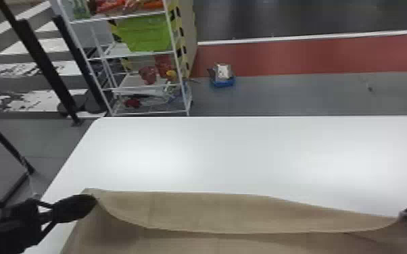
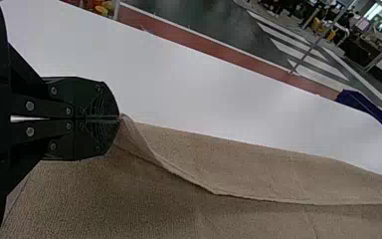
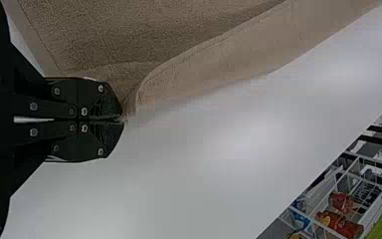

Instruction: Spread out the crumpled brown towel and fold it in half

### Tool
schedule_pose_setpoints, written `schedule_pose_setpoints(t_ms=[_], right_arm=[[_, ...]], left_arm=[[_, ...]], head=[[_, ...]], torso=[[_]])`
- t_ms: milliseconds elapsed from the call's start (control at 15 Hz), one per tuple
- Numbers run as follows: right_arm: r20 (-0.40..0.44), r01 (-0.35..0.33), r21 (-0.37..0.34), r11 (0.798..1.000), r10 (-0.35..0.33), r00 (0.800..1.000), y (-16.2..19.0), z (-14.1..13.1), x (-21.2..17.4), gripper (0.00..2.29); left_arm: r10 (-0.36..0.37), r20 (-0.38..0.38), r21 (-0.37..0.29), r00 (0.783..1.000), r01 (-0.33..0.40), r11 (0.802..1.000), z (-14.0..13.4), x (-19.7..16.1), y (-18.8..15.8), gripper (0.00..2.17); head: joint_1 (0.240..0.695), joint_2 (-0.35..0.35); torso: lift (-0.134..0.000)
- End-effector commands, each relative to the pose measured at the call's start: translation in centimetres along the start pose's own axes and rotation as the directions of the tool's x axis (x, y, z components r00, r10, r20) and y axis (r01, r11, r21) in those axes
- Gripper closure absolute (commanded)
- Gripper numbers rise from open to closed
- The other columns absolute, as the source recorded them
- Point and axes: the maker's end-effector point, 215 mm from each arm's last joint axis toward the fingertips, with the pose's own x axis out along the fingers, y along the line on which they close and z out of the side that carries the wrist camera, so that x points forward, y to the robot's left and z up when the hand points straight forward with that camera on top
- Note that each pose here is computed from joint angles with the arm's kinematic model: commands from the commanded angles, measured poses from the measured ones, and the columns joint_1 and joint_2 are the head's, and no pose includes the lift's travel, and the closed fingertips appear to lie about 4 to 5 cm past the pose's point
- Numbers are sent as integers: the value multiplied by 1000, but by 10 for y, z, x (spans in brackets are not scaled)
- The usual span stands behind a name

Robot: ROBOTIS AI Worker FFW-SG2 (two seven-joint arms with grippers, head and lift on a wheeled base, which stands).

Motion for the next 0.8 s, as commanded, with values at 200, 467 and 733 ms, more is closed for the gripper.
schedule_pose_setpoints(t_ms=[200,467,733], right_arm=[[-44,2,-96,995,-6,999,-1,-6,-8,1423],[-66,5,-135,991,-14,998,8,-8,-19,1423],[-121,-56,-155,986,37,992,37,-25,-3,1423]], left_arm=[[-34,-22,151,999,36,988,5,-17,-23,1460],[-45,-24,240,999,50,970,10,-35,-43,1460],[-71,-13,292,997,72,954,18,-35,-59,1460]], head=[[695,171],[695,159],[695,165]], torso=[[-124],[-124],[-124]])
